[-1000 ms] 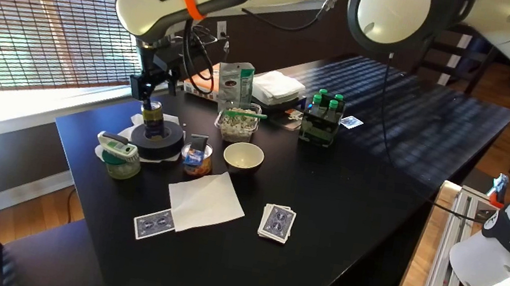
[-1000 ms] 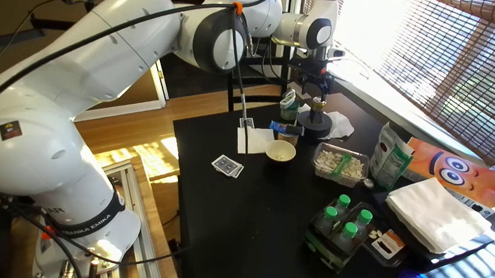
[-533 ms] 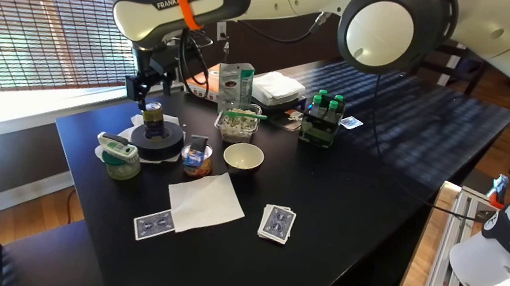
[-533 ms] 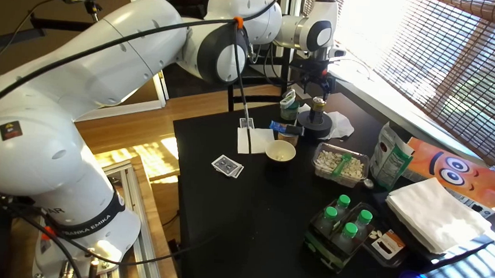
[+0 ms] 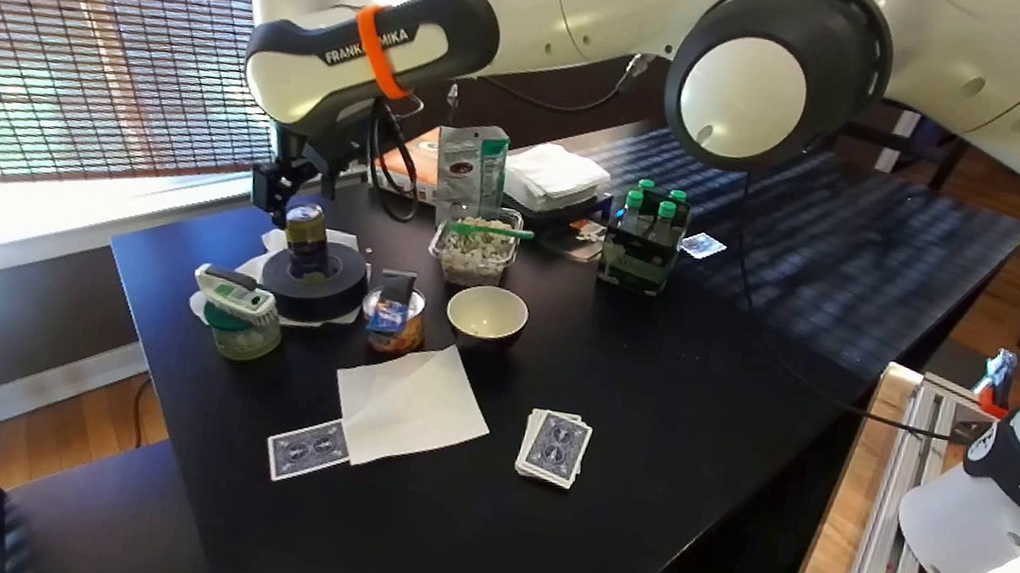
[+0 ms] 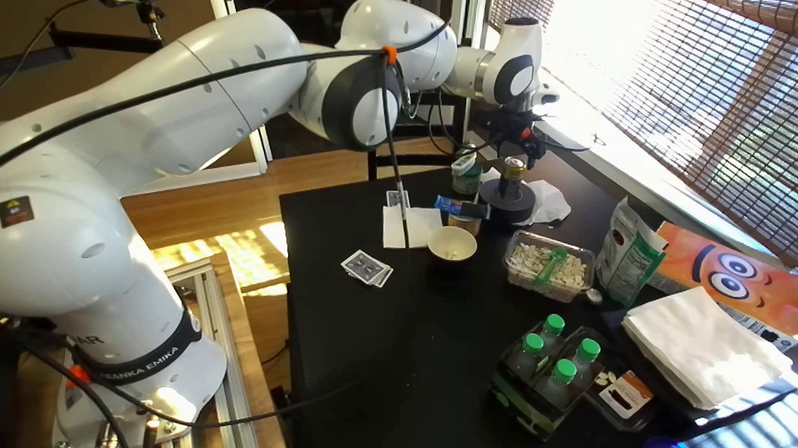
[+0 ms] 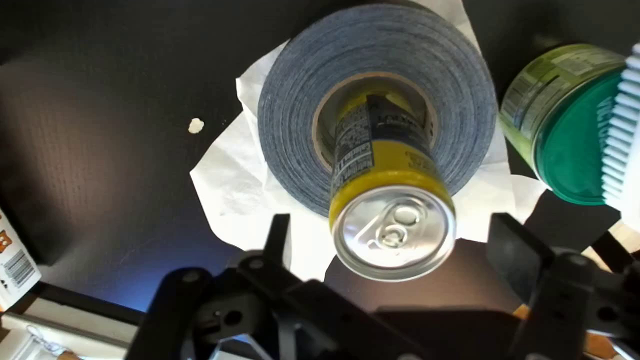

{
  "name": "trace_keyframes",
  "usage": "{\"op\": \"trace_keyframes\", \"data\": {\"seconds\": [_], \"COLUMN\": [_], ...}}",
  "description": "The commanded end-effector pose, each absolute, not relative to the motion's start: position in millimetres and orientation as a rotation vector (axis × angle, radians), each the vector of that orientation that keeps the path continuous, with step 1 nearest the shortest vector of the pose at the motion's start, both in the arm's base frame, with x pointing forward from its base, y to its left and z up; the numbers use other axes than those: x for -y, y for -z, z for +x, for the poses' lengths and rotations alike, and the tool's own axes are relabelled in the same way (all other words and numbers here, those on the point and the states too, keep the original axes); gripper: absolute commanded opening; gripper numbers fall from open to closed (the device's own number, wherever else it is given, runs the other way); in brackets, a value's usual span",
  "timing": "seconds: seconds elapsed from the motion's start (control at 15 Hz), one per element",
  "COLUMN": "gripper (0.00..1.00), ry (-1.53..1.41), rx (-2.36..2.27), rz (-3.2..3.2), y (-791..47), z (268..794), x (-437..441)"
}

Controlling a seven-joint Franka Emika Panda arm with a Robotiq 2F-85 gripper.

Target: Move the can to the right

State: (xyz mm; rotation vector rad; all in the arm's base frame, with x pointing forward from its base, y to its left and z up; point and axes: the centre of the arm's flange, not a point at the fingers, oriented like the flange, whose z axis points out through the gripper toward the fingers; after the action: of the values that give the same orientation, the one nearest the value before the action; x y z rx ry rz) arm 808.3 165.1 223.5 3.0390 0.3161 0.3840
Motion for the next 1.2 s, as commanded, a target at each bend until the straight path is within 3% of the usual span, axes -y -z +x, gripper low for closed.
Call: {"op": "trace_keyframes", "data": {"seconds": [0.0, 0.2, 0.47, 0.53, 0.6, 0.73, 0.87, 1.13], "gripper": [1.00, 0.99, 0.85, 0.78, 0.64, 0.54, 0.38, 0.37], "ry": [-0.489, -0.519, -0.514, -0.507, -0.504, -0.488, -0.482, -0.523], "rx": [-0.288, -0.274, -0.226, -0.216, -0.206, -0.185, -0.161, -0.139], "rz": [3.034, 3.034, 3.043, 3.046, 3.048, 3.054, 3.058, 3.048], "y": [-215, -211, -216, -215, -215, -215, -216, -235], "z": [824, 825, 821, 821, 822, 821, 821, 818], "x": [-167, -167, -171, -172, -172, -173, -173, -175]}}
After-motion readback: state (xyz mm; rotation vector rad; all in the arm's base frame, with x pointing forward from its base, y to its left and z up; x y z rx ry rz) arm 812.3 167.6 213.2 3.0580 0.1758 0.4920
